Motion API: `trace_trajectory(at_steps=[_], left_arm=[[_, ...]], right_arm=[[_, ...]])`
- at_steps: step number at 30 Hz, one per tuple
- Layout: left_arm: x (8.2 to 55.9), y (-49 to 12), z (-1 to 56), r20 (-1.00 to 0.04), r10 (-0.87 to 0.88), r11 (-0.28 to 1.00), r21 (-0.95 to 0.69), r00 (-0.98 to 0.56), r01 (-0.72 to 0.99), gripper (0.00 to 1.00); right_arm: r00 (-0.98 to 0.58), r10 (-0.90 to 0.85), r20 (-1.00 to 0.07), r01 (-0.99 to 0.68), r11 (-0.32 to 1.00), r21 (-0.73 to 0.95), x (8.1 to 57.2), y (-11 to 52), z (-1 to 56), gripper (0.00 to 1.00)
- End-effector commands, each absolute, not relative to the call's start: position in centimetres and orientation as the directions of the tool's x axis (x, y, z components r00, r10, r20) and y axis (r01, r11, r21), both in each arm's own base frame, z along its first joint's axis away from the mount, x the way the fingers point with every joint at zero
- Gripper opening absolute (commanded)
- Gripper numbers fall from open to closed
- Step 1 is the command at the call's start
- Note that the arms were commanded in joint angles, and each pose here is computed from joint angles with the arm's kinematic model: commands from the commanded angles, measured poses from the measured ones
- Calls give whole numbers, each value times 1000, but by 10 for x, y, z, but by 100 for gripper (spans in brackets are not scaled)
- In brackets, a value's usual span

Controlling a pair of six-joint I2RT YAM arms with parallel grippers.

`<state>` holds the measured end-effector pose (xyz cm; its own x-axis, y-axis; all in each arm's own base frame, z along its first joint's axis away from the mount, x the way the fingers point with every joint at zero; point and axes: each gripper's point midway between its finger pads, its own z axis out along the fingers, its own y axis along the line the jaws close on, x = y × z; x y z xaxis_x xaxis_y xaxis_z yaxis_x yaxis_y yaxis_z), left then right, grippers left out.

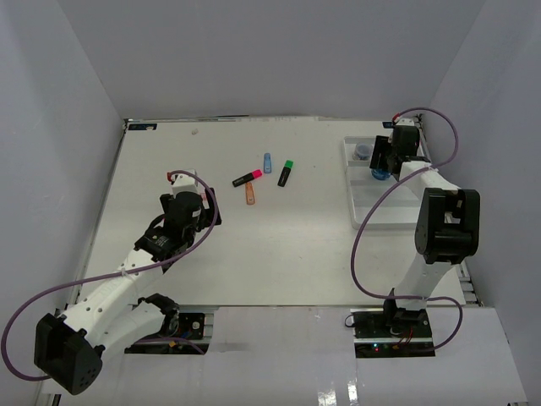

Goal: Sort the stationery into containers
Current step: Place the stationery in the storage box, then move the pen to the center of the board.

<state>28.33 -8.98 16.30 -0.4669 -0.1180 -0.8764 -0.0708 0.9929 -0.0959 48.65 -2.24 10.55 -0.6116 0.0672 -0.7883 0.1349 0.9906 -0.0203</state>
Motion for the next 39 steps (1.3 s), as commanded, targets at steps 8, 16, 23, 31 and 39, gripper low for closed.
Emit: trace_trajectory(at_steps=[8,16,23,31,39], left_arm=[[285,-91,170,-877,-132,991,-111,-462,-72,98],[285,-91,169,-876,-133,991,-113,-464,-71,98],[285,-90,170,-877,-139,990,-116,-459,-77,98],[285,-92,167,-872,-138,990,-118,-469,-72,98],[284,-89,166,-872,-137,990,-108,-470,-88,98]], right_arm=[[-535,72,-842,124,992,7,498,-22,107,75],[-509,57,-859,89,996,13,494,-14,125,88],[-430,-41,-902,-41,999,-25,471,39,182,96],[-436,-52,-898,-229,972,55,430,159,189,97],[-512,-54,-857,-160,987,34,456,240,159,96]])
